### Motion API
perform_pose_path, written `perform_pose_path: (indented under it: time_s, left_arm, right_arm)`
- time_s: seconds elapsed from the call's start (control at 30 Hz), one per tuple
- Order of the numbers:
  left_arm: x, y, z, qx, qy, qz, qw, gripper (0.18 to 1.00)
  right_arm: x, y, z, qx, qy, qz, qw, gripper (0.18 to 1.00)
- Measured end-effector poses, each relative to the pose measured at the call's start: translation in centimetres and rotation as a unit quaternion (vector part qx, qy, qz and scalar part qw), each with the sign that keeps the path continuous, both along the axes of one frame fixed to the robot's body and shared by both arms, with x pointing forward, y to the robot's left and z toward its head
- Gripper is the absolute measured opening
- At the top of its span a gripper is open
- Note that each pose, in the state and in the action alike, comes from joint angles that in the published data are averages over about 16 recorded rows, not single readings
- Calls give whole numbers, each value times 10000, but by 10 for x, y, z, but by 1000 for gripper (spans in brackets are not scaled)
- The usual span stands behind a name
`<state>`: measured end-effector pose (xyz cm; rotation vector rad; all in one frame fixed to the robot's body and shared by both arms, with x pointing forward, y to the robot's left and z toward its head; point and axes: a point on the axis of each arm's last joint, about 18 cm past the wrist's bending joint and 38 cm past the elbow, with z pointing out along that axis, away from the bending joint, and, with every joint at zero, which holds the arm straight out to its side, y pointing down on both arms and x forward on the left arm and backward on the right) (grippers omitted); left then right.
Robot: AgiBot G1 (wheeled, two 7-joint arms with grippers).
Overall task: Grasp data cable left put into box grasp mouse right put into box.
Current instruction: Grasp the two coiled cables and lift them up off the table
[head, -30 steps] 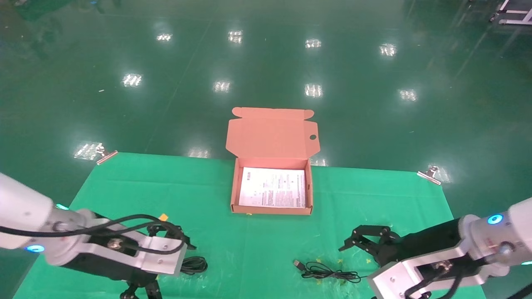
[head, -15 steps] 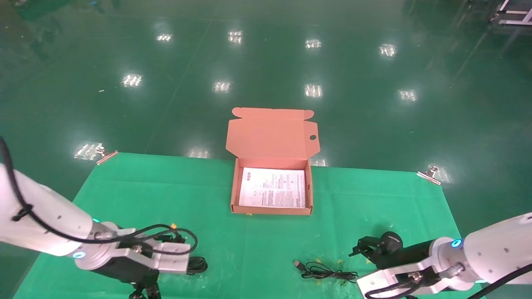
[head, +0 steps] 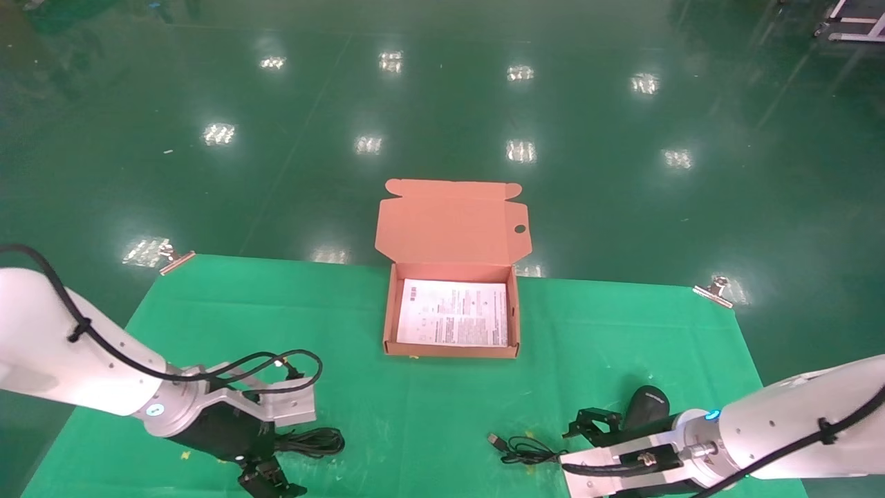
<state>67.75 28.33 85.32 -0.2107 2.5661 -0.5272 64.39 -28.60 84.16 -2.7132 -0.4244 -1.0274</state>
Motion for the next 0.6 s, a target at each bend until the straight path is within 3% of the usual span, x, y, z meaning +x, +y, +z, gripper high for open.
perform_pose_path:
  time_s: [0.6]
  left_arm:
    - [27, 24, -22, 343, -240, 306, 9987, 1001]
  right_arm:
    - [38, 3, -25, -11, -98, -242, 9997, 1000]
